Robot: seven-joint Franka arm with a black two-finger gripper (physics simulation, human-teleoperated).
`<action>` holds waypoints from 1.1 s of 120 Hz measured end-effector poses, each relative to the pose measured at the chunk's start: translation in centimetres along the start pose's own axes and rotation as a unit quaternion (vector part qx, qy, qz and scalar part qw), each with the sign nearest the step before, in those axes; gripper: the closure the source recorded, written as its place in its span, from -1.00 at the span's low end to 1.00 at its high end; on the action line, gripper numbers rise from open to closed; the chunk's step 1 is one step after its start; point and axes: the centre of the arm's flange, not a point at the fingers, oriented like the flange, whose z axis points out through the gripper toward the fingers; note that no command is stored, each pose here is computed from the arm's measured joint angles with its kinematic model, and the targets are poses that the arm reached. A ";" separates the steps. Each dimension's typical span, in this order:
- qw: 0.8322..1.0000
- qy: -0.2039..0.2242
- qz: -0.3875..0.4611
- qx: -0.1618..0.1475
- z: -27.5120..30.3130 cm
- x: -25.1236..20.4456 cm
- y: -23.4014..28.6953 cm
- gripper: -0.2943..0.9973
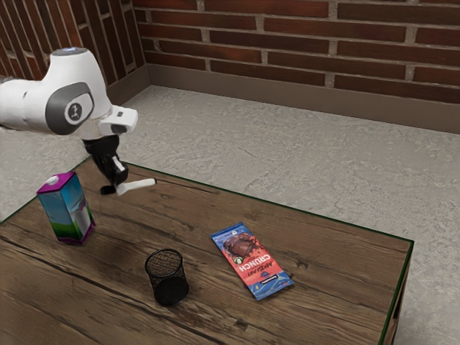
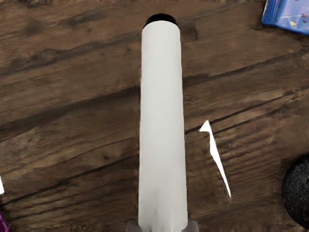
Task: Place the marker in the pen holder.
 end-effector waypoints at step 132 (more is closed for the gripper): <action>0.945 -0.327 -0.026 -0.003 3.6 0.8 12.1 0.66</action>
